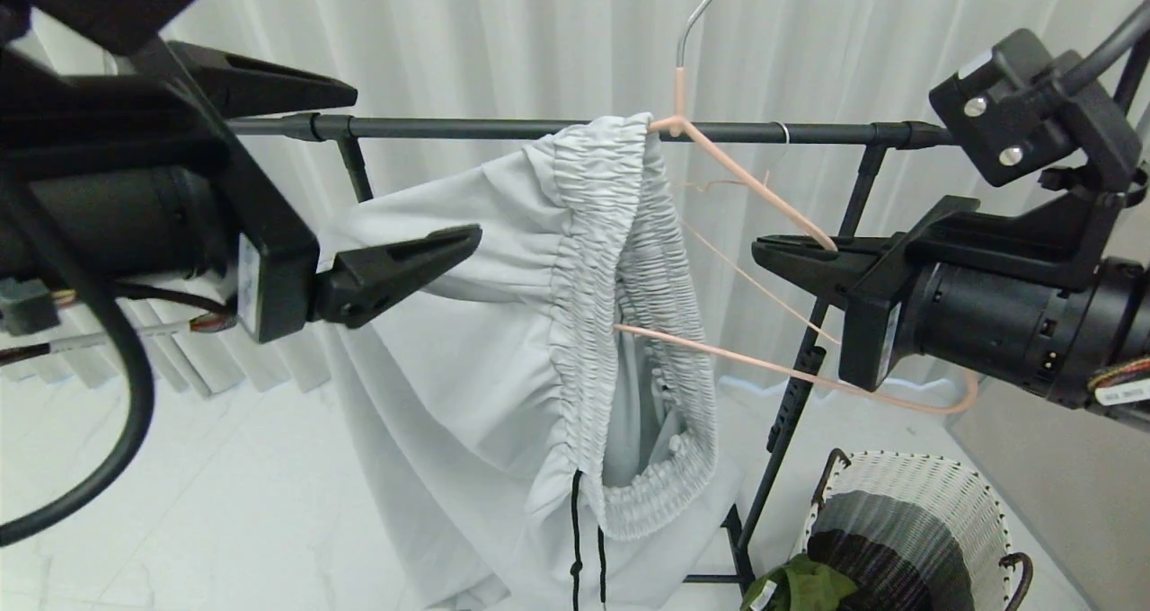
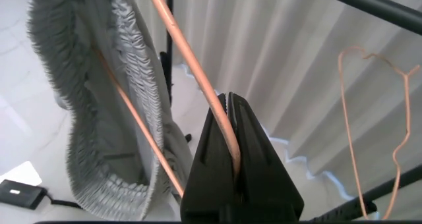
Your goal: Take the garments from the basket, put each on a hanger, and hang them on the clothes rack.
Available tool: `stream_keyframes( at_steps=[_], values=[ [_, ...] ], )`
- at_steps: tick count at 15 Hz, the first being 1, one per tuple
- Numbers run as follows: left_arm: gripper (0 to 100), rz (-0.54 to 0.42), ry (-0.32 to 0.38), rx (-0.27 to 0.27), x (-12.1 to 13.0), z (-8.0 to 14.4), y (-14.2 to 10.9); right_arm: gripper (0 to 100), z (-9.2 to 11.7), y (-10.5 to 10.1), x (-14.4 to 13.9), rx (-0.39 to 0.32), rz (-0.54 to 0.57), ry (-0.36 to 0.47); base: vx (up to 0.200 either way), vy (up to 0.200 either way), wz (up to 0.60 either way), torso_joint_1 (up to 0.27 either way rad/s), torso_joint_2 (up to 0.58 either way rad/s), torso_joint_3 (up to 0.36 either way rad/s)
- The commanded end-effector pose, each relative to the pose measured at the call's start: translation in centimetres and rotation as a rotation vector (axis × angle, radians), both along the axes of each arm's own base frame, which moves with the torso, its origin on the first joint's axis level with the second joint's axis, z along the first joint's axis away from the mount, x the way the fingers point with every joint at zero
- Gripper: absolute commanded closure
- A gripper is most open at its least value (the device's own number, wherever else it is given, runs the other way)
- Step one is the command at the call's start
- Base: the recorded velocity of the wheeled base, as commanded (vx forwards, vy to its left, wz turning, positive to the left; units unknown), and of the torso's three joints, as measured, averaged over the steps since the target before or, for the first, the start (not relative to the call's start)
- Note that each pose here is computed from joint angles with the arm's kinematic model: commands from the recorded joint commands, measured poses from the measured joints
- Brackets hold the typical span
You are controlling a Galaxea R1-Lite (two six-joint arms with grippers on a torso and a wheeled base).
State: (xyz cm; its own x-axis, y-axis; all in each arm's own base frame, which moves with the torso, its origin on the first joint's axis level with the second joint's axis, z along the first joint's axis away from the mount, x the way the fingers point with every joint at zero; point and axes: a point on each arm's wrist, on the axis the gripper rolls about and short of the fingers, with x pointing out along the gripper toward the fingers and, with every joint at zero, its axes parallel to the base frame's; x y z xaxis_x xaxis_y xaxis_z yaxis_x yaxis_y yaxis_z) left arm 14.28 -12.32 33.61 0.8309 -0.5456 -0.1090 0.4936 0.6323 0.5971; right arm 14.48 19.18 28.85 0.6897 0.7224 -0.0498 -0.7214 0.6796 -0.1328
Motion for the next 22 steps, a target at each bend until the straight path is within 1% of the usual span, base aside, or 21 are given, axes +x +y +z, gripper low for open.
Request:
stream_keyframes(
  at_steps=[1,2,4,7,9,10,13,14,16,19,22],
  values=[
    [0,0.0,0.012,0.018,1.7,-1.2,-1.5,100,0.0,0.3,-0.5,0.0,0.026,-0.002,0.0,0.0,0.0,0.0,0.0,0.0],
    [0,-0.002,-0.009,0.025,2.0,-1.4,-1.8,100,0.0,0.5,-0.8,0.0,0.04,-0.002,0.0,0.0,0.0,0.0,0.0,0.0],
    [0,-0.003,-0.026,0.056,2.4,-2.2,-2.0,100,-0.1,0.8,-1.2,-0.006,0.06,-0.004,0.0,0.0,0.0,0.0,0.0,0.0],
    [0,-0.003,-0.024,0.058,2.4,-2.3,-2.0,100,-0.3,0.9,-1.6,-0.04,0.085,-0.033,0.0,0.0,0.0,0.0,0.0,0.0],
    [0,-0.011,-0.024,0.057,2.3,-2.3,-1.9,100,-0.3,1.0,-1.8,-0.045,0.112,-0.038,0.0,0.0,0.0,0.0,0.0,0.0],
    [0,-0.036,-0.023,0.056,2.2,-2.4,-1.9,100,-0.3,1.0,-1.9,-0.049,0.117,-0.041,0.0,0.0,0.0,0.0,0.0,0.0],
    [0,-0.049,-0.026,0.069,2.1,-2.5,-1.9,100,-0.2,1.2,-2.3,-0.05,0.14,-0.044,0.0,0.0,0.0,0.0,0.0,0.0],
    [100,-0.051,-0.026,0.071,2.2,-2.6,-1.9,100,-0.2,1.3,-2.5,-0.049,0.147,-0.044,0.0,0.0,0.0,0.0,0.0,0.0],
    [100,-0.056,-0.021,0.073,2.1,-2.7,-1.9,100,-0.2,1.5,-2.7,-0.049,0.16,-0.045,0.0,0.0,0.0,0.0,0.0,0.0],
    [100,-0.115,-0.007,0.069,1.7,-3.1,-1.7,100,-0.2,1.5,-2.8,-0.048,0.166,-0.044,0.0,0.0,0.0,0.0,0.0,0.0],
    [100,-0.098,-0.007,0.072,2.0,-3.2,-1.3,100,-0.4,1.5,-2.9,-0.05,0.167,-0.041,0.0,0.0,0.0,0.0,0.0,0.0]
  ],
)
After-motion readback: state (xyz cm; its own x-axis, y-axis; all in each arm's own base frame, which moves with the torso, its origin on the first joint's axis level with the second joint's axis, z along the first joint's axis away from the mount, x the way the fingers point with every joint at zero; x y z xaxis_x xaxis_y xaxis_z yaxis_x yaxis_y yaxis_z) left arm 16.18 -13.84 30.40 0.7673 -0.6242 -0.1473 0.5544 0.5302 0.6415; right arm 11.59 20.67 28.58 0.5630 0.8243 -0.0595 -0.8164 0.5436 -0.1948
